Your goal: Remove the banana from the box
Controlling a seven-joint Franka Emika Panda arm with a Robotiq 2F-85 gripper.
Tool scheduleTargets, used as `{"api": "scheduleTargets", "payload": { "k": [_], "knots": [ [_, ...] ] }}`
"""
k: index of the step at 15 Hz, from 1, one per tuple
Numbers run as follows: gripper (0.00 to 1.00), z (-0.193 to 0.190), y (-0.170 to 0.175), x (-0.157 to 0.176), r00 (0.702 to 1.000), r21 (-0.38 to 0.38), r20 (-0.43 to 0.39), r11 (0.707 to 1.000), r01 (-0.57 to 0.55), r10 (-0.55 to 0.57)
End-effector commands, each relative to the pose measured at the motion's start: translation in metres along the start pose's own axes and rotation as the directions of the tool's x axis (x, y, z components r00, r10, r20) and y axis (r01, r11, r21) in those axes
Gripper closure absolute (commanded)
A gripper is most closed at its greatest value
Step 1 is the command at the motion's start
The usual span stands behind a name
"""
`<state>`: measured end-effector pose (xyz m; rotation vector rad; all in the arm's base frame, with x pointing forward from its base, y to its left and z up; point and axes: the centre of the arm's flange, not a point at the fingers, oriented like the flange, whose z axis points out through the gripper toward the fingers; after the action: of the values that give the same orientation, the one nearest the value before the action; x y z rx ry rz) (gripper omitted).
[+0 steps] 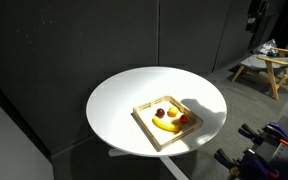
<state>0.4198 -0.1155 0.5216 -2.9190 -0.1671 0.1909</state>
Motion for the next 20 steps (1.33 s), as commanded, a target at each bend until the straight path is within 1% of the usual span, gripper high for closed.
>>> {"api": "scheduleTargets", "payload": {
  "k": [1, 5, 12, 16, 20],
  "knots": [
    [0.00, 0.004, -0.009, 0.007, 1.000, -0.062, -0.006, 0.998, 0.010, -0.011],
    [0.00, 0.013, -0.022, 0.019, 0.998, -0.092, -0.021, 0.994, 0.053, -0.055],
    [0.00, 0.037, -0.048, 0.041, 0.987, -0.138, -0.071, 0.982, 0.131, -0.142],
    [0.00, 0.056, -0.066, 0.054, 0.978, -0.172, -0.095, 0.971, 0.168, -0.186],
    [0.00, 0.078, -0.083, 0.067, 0.970, -0.213, -0.124, 0.961, 0.179, -0.208]
  ]
}}
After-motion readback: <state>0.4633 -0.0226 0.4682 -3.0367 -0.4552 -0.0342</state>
